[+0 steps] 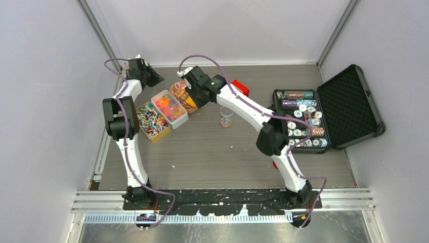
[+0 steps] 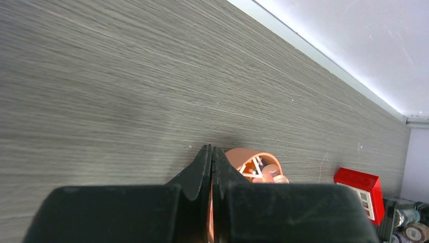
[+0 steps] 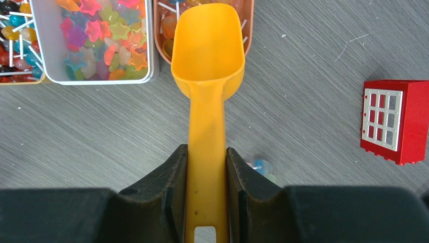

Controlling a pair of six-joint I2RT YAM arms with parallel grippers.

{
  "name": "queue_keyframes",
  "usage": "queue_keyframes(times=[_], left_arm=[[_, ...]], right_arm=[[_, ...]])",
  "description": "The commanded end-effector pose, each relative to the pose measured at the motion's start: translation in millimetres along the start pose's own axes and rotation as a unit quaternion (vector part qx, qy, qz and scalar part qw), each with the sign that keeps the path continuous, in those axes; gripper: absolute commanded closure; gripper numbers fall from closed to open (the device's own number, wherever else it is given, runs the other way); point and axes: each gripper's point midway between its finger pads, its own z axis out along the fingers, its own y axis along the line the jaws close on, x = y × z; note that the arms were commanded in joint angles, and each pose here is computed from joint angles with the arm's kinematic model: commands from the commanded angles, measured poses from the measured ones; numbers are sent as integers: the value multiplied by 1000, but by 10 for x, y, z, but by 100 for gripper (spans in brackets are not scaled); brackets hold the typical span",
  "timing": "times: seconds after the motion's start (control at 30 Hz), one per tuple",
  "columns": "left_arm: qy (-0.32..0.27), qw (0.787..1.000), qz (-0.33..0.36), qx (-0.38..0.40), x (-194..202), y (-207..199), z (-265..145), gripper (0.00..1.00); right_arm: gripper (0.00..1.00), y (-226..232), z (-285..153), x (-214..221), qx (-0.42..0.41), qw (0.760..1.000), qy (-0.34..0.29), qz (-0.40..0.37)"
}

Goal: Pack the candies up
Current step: Scoop the fake candies from the storage box.

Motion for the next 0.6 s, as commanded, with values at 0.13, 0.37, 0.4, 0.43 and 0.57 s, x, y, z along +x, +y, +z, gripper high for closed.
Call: queue_keyframes(times=[0.13,0.37,0.4,0.43,0.57], left_arm=[[11,998,63,-13,136,-71,197,100],[43,999,26,14,364,-68,307,100],[44,999,23,17,379,-75,302,100],[43,999,22,18,387,-77,294,100],[46,998,22,20,450,-59,252,100]], right_arm=[[100,-52,68,-172,16,1000,-20,1],[100,-53,132,-179,18,1000,-21,-11],[100,-47,141,-188,15,999,-24,-14],[100,-41,161,-191,14,999,-28,-14],[100,-22,230,-181,12,999,-35,-11]])
